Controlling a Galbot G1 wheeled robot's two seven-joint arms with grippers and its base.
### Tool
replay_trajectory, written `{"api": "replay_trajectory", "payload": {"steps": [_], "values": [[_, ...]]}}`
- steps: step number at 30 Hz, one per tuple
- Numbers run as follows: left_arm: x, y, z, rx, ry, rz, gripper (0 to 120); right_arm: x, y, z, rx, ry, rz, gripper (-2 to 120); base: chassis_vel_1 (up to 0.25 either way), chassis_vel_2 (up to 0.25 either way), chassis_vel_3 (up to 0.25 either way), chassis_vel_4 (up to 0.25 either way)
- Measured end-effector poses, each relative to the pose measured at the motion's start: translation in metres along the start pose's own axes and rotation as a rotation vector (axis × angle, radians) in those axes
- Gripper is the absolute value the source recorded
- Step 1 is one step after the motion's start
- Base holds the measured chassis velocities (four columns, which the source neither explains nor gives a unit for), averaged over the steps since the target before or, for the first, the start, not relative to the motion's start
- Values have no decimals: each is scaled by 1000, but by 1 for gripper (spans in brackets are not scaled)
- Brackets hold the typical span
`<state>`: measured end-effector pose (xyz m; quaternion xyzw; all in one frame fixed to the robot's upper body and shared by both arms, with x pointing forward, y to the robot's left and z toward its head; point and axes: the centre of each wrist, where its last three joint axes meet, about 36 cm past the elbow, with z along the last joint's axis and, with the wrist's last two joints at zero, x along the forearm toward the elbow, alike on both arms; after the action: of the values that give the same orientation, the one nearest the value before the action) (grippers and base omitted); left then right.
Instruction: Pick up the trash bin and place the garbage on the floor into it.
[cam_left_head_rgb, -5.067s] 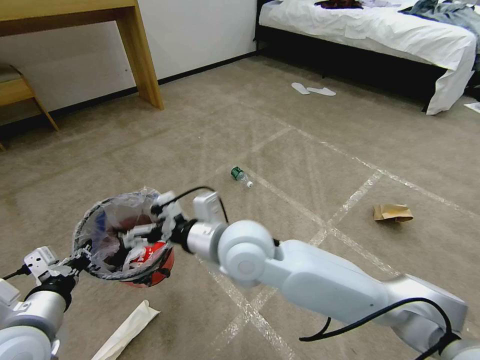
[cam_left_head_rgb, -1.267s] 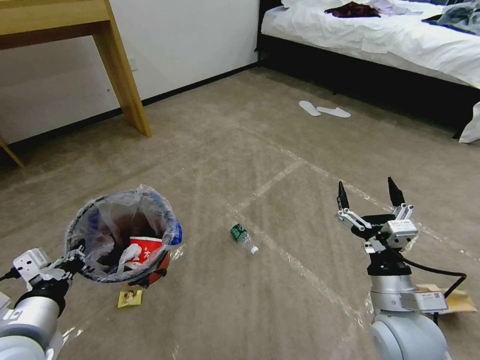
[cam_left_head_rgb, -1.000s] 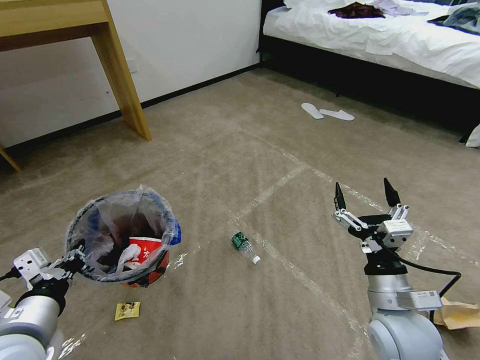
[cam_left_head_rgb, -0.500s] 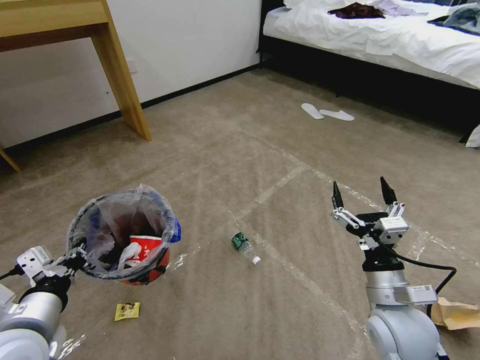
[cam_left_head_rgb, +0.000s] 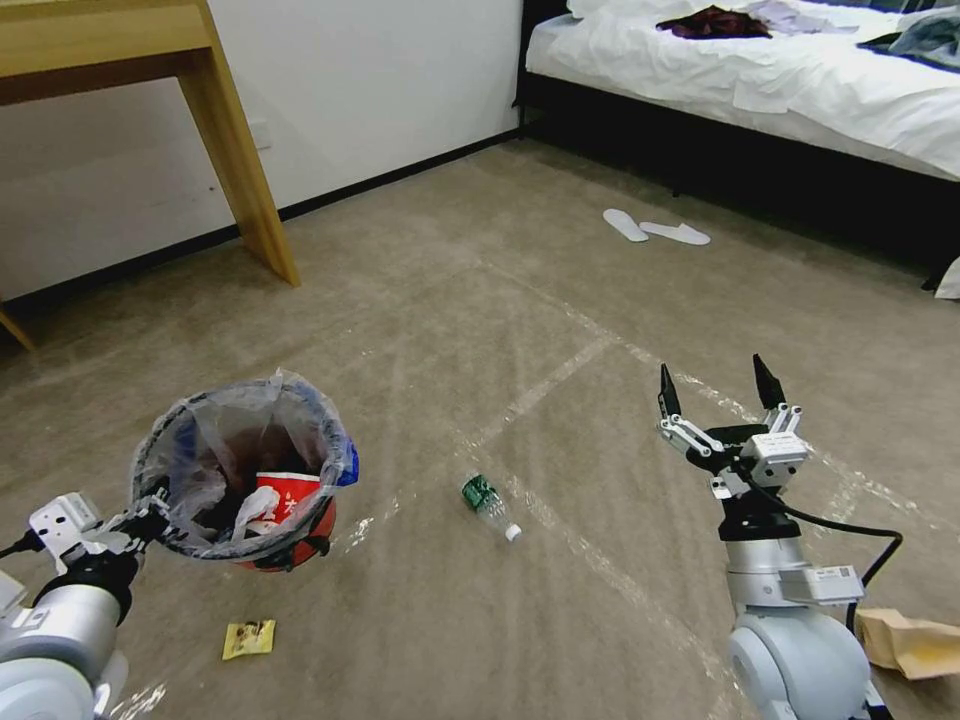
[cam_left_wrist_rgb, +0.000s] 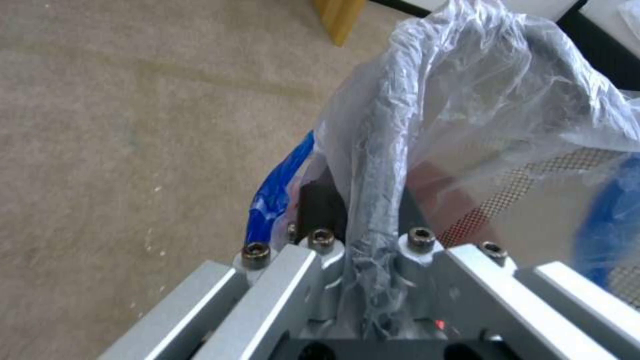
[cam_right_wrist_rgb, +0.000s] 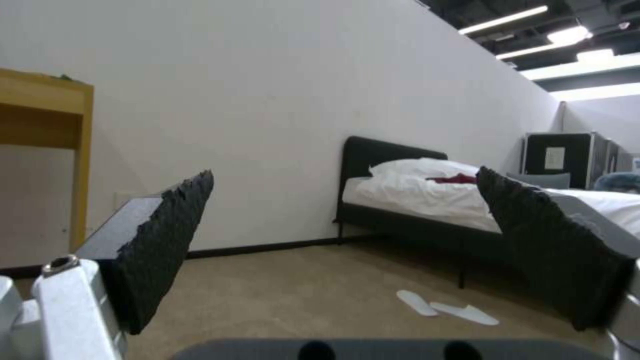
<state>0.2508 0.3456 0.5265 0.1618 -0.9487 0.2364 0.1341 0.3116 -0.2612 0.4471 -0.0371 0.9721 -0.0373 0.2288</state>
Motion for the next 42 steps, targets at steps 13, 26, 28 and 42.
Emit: {"api": "replay_trajectory", "payload": {"steps": [13, 26, 28, 42], "values": [[-4, 3, 2, 10, 2, -11, 2, -16, -4, 4, -3, 50, -39, 100, -49, 42, 49, -34], [-9, 7, 4, 19, -2, -30, 2, -91, 36, -6, -185, 831, -174, 100, 0, 0, 0, 0], [-9, 8, 4, 22, -3, -33, 2, -98, 45, -3, -195, 920, -199, 100, 0, 0, 0, 0], [-5, 12, 5, 35, -20, -64, 2, -128, 125, 87, -83, 1357, -341, 100, 0, 0, 0, 0]]}}
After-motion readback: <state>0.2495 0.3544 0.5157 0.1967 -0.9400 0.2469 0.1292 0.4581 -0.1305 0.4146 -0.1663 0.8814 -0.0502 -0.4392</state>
